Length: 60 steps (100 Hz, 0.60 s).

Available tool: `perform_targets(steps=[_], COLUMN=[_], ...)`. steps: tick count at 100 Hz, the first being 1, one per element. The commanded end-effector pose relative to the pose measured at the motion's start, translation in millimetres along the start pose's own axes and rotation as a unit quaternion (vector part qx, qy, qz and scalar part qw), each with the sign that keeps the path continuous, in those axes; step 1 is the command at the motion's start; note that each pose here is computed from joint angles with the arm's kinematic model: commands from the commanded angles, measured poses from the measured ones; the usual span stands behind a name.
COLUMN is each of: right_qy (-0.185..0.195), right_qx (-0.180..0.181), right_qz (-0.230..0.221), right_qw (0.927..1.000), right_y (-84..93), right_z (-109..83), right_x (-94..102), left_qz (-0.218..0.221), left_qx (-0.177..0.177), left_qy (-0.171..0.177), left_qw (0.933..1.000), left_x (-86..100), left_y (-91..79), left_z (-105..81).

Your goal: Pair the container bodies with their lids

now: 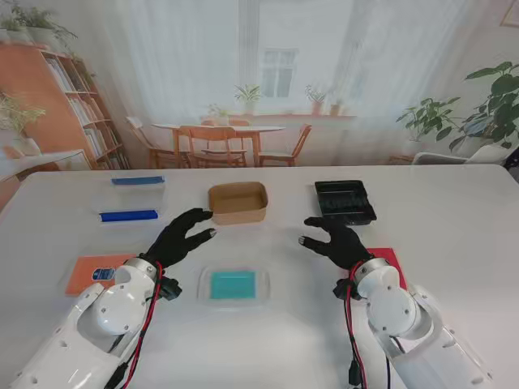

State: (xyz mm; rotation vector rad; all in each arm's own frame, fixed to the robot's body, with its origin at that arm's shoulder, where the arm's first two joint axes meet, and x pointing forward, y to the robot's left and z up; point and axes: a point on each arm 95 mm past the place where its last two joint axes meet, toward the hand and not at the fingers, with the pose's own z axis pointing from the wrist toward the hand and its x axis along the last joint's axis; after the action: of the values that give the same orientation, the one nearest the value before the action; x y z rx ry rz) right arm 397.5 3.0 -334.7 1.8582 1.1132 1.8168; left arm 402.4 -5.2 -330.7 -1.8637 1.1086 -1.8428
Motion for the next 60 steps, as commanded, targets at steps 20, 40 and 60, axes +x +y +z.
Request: perform_targets(steps=[20,40,60], right_qy=[0.003,0.005,0.021], right_qx=[0.003,0.003,0.013], right_qz=[0.001,0.001,-0.022], right_qw=[1.0000,1.0000,0.9995], right_y=[0.5,-0.1,0.1], right_z=[-0.9,-1.8,2.3], right_x=[2.2,2.1,3.5], left_qz=[-0.001,0.002,0.001], left_qx=[-0.001,0.001,0.001], left_qy=[-0.001,-0.001,0.004], left_qw=[1.0000,1.0000,1.0000], left_x=[1.7,1.2,1.5], left_y=[3.5,4.2,4.3], left_z=[-2.7,-4.2,-2.1])
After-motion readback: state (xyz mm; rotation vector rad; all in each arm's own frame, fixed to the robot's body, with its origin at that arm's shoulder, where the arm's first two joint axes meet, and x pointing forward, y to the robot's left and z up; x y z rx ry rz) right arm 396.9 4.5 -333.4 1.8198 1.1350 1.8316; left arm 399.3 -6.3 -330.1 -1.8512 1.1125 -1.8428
